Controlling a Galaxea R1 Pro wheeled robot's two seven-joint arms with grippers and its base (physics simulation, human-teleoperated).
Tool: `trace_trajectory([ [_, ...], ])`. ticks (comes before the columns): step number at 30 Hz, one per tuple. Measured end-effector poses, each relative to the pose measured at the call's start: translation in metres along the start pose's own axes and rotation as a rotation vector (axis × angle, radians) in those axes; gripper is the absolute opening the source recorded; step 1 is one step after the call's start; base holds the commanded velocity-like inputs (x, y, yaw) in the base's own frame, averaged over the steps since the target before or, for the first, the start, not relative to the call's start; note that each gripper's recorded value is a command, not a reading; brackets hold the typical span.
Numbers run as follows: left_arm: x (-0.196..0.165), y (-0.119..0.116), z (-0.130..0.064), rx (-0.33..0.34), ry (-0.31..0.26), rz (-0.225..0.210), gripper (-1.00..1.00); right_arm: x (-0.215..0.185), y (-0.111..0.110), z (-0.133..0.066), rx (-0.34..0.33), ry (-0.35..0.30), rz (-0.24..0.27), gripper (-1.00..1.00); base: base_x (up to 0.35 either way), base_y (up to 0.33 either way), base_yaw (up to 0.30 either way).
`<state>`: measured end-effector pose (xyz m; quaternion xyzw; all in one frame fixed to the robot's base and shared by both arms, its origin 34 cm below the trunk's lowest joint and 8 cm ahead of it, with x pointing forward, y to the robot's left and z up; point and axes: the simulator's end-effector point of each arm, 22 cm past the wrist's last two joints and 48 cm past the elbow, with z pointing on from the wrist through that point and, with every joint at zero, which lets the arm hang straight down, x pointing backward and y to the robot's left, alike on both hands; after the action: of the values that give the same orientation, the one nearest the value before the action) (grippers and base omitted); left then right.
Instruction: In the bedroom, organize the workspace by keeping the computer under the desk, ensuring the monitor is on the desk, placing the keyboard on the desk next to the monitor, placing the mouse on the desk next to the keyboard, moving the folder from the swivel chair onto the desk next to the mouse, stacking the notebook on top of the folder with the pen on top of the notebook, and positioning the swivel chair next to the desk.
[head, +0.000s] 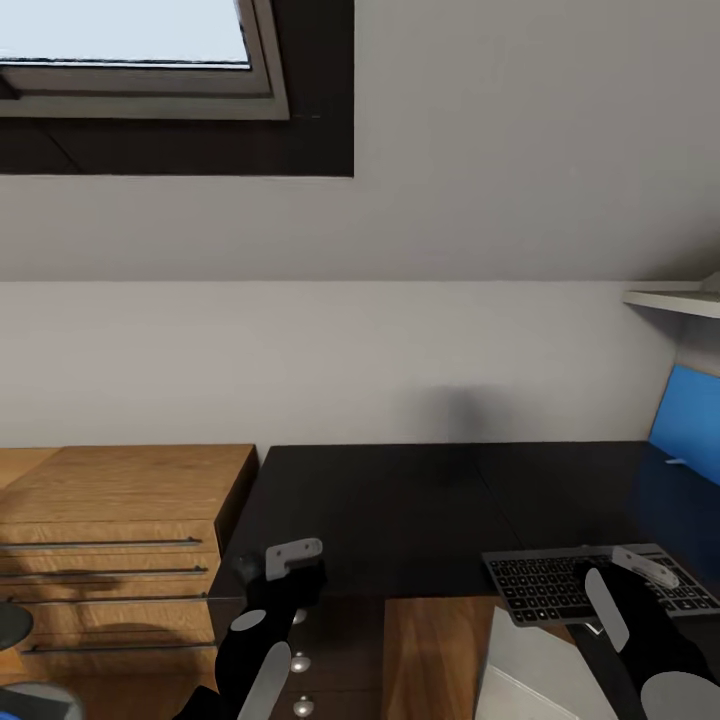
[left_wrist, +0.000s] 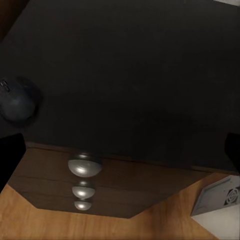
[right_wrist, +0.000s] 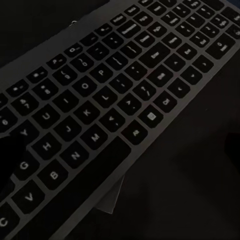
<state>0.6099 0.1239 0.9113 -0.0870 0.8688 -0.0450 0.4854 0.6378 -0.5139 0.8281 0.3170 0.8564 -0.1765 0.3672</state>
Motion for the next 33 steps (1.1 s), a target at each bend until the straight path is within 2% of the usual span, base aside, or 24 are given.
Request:
trace_trajectory([
  [4, 0.004, 0.000, 0.003, 0.000, -0.001, -0.002, 1.00, 0.004, 0.002, 0.004, -0.003, 0.001, 0.002, 1.00, -0.001, 0.000, 0.000],
  [6, 0.006, 0.000, 0.004, 0.000, -0.001, -0.004, 1.00, 0.007, 0.009, 0.006, -0.032, 0.001, 0.002, 1.00, 0.000, 0.000, 0.000],
  [11, 0.008, 0.000, 0.005, 0.000, -0.001, -0.004, 1.00, 0.006, 0.014, 0.006, -0.057, -0.002, 0.003, 1.00, 0.000, 0.000, 0.000],
  [33, 0.012, 0.001, 0.008, 0.000, -0.001, -0.004, 1.00, 0.008, 0.017, 0.009, -0.069, -0.007, 0.007, 1.00, 0.000, 0.000, 0.000],
])
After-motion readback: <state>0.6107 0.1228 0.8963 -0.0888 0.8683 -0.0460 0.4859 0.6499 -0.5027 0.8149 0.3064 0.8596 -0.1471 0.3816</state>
